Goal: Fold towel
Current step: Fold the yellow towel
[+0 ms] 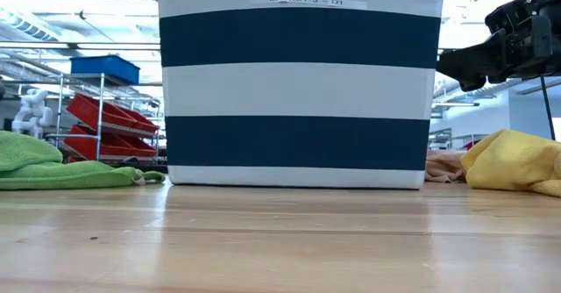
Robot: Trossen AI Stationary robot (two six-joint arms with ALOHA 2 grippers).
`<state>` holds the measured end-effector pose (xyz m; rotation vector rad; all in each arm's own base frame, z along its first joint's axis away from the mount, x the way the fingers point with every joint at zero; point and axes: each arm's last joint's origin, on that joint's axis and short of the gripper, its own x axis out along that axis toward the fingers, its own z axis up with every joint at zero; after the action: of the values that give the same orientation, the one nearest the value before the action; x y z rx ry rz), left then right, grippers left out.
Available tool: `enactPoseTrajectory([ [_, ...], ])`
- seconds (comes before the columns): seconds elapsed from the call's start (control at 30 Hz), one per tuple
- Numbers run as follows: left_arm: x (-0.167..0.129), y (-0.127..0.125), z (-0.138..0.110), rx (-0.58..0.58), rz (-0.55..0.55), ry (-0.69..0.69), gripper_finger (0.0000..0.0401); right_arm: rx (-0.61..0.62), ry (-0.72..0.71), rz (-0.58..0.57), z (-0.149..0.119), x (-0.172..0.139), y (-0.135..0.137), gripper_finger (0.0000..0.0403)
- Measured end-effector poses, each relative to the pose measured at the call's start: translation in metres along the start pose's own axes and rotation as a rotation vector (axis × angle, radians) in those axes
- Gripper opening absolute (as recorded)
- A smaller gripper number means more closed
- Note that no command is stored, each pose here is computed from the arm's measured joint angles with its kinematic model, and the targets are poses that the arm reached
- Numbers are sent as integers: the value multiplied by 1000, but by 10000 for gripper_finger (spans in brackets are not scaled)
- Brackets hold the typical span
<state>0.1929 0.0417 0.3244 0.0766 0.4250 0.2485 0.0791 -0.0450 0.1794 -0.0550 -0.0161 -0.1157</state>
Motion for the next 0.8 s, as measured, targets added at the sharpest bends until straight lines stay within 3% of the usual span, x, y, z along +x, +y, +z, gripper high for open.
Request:
enactPoseTrajectory([
  [0.13, 16, -4, -28, -85, -10, -4, 163, 0, 0, 0, 0, 0, 0, 162],
  [0.2, 23, -7, -39, -118, -26, -76, 163, 0, 0, 0, 0, 0, 0, 162],
  [0.43, 32, -19, -74, -152, -105, -593, 163, 3, 5, 0, -1, 0, 0, 162],
  [0.8, -12, -12, -44, -35, -1, -1254, 163, 2, 2, 0, 0, 0, 0, 162],
])
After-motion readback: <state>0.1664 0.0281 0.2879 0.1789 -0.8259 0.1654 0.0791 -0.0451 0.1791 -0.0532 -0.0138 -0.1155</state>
